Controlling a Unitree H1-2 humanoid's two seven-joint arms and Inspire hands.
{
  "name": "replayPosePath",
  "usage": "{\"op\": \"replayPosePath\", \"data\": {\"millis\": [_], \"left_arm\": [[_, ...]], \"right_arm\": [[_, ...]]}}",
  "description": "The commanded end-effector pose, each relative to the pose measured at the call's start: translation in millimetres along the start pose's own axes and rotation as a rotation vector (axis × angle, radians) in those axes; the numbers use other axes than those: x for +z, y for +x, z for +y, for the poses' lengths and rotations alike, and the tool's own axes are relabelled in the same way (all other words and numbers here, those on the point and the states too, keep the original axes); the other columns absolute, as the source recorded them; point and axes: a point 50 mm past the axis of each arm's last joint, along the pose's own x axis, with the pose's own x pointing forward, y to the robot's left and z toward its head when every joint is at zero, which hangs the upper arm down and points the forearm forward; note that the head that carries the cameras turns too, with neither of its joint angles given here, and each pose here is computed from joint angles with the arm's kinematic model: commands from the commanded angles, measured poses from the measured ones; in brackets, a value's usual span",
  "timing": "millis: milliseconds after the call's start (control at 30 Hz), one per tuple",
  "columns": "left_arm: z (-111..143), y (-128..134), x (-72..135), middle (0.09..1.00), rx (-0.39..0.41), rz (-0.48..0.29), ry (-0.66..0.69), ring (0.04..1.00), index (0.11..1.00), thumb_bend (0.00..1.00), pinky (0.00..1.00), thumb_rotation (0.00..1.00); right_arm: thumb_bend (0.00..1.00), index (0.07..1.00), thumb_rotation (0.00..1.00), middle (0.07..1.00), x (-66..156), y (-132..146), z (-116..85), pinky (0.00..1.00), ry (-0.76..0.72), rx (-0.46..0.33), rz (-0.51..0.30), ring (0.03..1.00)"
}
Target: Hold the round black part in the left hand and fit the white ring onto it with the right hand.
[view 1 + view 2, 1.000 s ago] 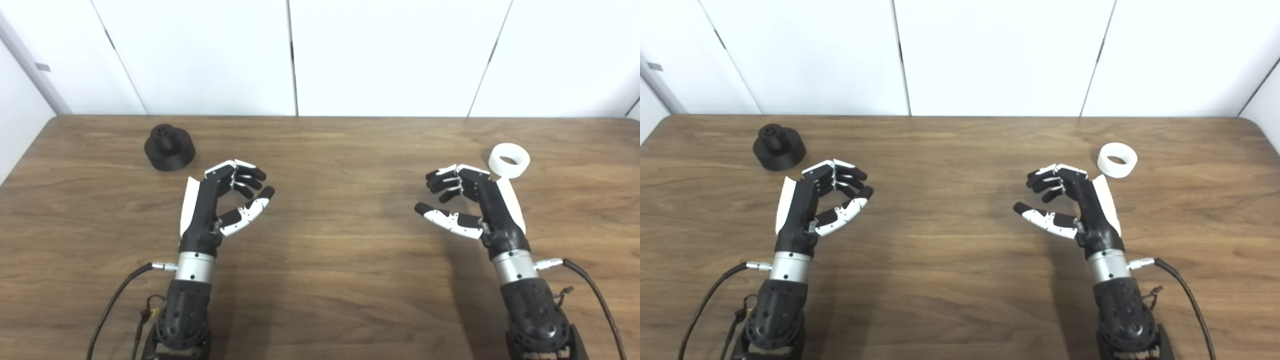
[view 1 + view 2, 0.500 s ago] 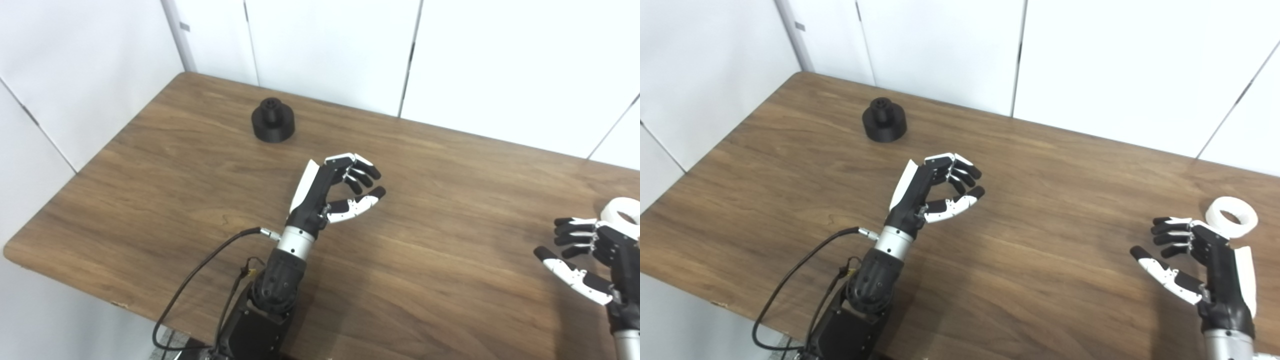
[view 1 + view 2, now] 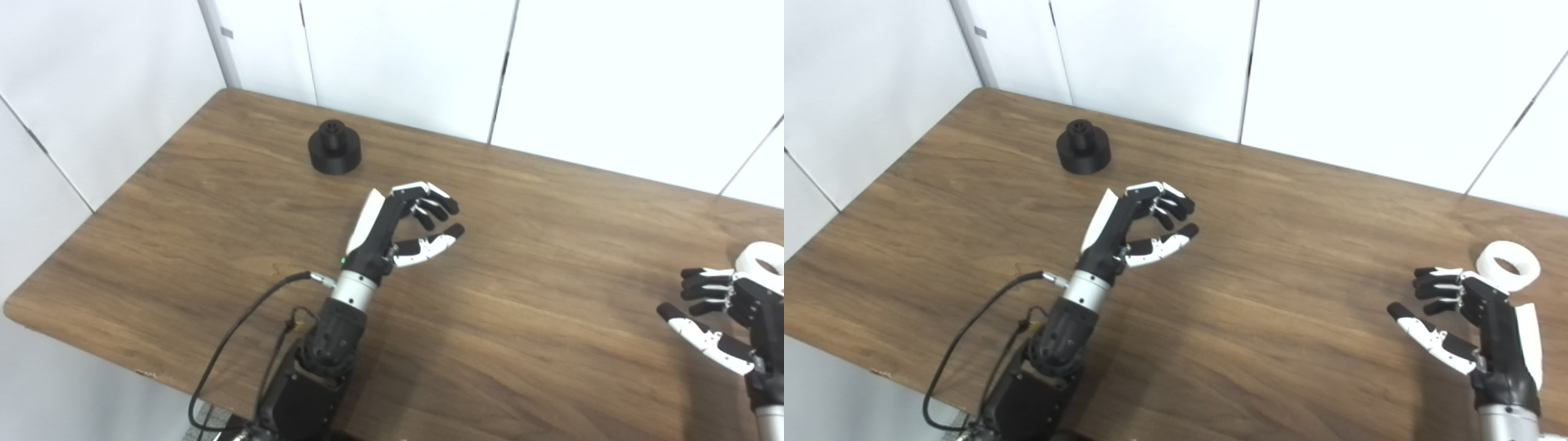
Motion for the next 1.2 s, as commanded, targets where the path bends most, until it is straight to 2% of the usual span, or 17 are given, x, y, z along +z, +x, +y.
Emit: {"op": "replayPosePath", "data": {"millis": [0, 100, 200, 267, 400, 600, 700, 833, 1167], "left_arm": [[17, 20, 19, 0.647, 0.033, -0.068, 0.089, 0.596, 0.498, 0.51, 0.48, 0.08], [27, 26, 24, 0.676, 0.009, -0.054, 0.158, 0.640, 0.627, 0.68, 0.53, 0.18], [37, 32, 29, 0.707, -0.017, -0.055, 0.227, 0.694, 0.665, 0.73, 0.60, 0.19], [42, 37, 31, 0.720, -0.027, -0.057, 0.260, 0.709, 0.674, 0.74, 0.62, 0.19], [52, 46, 34, 0.727, -0.021, -0.062, 0.325, 0.704, 0.680, 0.76, 0.59, 0.21], [69, 61, 37, 0.735, 0.040, -0.068, 0.402, 0.697, 0.678, 0.75, 0.56, 0.24], [80, 71, 36, 0.743, 0.085, -0.086, 0.543, 0.703, 0.676, 0.76, 0.57, 0.26], [93, 83, 35, 0.770, 0.099, -0.059, 0.654, 0.721, 0.698, 0.75, 0.58, 0.29], [114, 108, 30, 0.810, 0.140, -0.003, 0.734, 0.787, 0.699, 0.78, 0.61, 0.29]], "right_arm": [[0.51, 0.498, 0.13, 0.644, 14, 12, -9, 0.46, -0.011, -0.022, -0.085, 0.563], [0.51, 0.498, 0.13, 0.643, 13, 13, -10, 0.46, -0.010, -0.019, -0.091, 0.561], [0.51, 0.498, 0.13, 0.638, 12, 14, -10, 0.45, -0.009, -0.015, -0.095, 0.556], [0.51, 0.498, 0.13, 0.640, 12, 14, -11, 0.46, -0.011, -0.015, -0.092, 0.559], [0.51, 0.498, 0.13, 0.642, 12, 14, -12, 0.46, -0.012, -0.017, -0.082, 0.565], [0.51, 0.498, 0.13, 0.643, 10, 13, -14, 0.46, -0.016, -0.019, -0.075, 0.564], [0.51, 0.498, 0.13, 0.643, 10, 13, -14, 0.46, -0.013, -0.020, -0.073, 0.563], [0.51, 0.498, 0.13, 0.644, 9, 11, -14, 0.46, -0.013, -0.020, -0.073, 0.565], [0.51, 0.498, 0.13, 0.643, 9, 12, -16, 0.46, -0.016, -0.023, -0.071, 0.566]]}}
